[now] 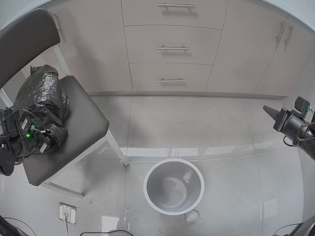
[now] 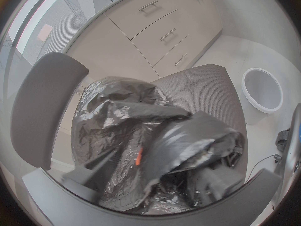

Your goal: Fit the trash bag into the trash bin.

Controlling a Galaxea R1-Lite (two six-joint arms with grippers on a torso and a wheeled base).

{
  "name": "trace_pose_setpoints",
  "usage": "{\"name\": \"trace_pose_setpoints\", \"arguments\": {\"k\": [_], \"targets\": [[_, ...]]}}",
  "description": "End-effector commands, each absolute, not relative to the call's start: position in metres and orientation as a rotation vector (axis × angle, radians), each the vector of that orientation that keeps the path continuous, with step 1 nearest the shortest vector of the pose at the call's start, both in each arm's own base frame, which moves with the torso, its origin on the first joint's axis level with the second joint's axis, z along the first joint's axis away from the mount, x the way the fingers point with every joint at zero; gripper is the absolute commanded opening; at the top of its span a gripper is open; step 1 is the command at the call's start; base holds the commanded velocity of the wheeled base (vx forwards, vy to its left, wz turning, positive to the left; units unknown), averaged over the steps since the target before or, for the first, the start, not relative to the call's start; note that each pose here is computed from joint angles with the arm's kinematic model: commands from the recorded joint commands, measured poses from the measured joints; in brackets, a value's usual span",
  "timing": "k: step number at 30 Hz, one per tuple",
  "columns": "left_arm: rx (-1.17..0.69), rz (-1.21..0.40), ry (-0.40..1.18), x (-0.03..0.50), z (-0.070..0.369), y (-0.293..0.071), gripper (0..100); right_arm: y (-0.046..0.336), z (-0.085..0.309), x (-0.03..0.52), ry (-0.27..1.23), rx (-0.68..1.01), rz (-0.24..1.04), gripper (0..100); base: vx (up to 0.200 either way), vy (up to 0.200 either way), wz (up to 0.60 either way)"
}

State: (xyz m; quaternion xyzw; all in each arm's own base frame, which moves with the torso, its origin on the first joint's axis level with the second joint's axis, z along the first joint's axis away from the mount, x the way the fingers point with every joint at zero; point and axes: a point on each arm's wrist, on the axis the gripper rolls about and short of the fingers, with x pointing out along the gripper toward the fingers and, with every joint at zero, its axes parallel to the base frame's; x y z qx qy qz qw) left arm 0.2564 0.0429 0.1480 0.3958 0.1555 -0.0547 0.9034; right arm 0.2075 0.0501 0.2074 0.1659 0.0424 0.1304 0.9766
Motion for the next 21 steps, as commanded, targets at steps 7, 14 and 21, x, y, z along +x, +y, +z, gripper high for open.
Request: {"name": "trace_pose_setpoints", "arguments": {"k": [7,14,21], "targets": [[0.796,-0.162,0.309,0.266,0.144,0.031,0,0.05,0.208,0.207,0.085,0.335,0.265,0,0.0,0.0,0.0],[0.512,-0.174,0.201,0.278,0.171,0.007,0,0.05,0.207,0.207,0.086,0.333,0.265,0,0.0,0.0,0.0],[-0.251,-0.298,-0.065,0.275,0.275,-0.046,0,0.05,0.206,0.208,0.091,0.334,0.264,0,0.0,0.0,0.0]]}}
